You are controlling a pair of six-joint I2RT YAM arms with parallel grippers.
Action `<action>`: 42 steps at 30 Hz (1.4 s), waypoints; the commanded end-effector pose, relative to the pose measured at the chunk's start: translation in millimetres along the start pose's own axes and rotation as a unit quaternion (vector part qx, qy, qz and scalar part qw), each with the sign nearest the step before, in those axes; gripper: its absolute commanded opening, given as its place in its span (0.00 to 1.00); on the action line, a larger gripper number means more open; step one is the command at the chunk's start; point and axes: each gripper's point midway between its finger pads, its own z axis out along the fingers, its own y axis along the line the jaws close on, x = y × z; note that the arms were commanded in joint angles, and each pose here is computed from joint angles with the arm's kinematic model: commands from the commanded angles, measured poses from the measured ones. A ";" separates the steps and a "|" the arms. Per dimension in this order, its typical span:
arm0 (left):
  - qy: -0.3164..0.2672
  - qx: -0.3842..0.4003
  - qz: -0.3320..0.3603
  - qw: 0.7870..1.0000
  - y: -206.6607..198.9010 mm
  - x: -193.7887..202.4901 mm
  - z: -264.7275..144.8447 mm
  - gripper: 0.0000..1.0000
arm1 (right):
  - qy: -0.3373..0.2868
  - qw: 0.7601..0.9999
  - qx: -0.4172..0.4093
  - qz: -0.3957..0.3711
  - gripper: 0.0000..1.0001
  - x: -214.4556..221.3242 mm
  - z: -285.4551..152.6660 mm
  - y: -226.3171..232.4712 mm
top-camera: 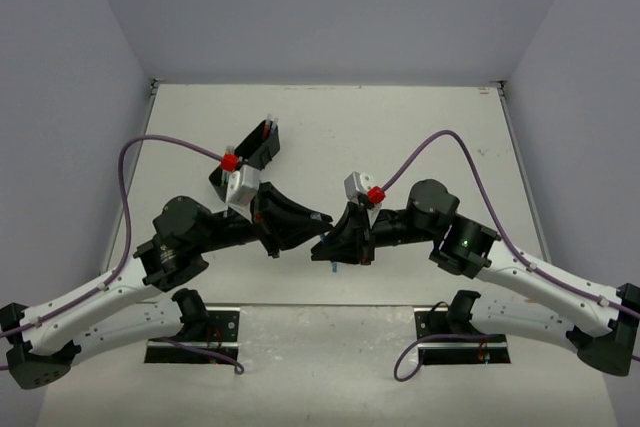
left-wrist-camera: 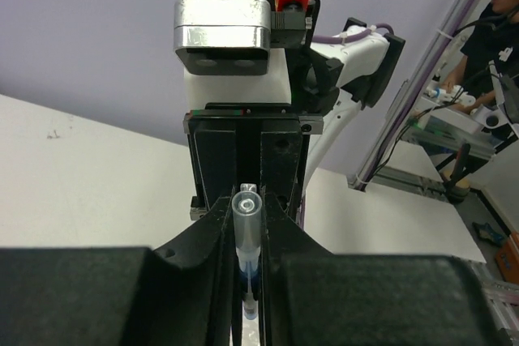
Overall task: Sort the stationery into containers
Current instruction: Close the pen cap on the pen.
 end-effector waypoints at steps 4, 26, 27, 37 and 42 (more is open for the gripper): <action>-0.016 0.039 0.017 0.999 -18.0 -13.1 -2.3 0.27 | -0.012 1.000 0.007 -0.013 0.00 -5.6 0.4 -4.0; 0.053 0.093 -0.048 0.993 -12.8 84.5 -5.4 0.00 | -0.130 0.988 0.069 -0.052 0.00 -108.2 -19.0 -5.4; 0.035 0.082 -0.026 0.996 -13.4 65.3 -4.5 0.00 | -0.106 0.992 0.052 -0.049 0.00 -80.3 -15.5 -6.1; -0.021 -0.056 0.027 0.998 11.4 -18.9 -1.4 0.00 | -0.013 1.000 0.026 -0.011 0.00 18.9 -13.7 -14.8; -0.019 -0.070 0.028 0.997 17.1 -25.6 6.7 0.00 | -0.023 0.999 0.041 -0.013 0.30 18.1 -13.9 -20.2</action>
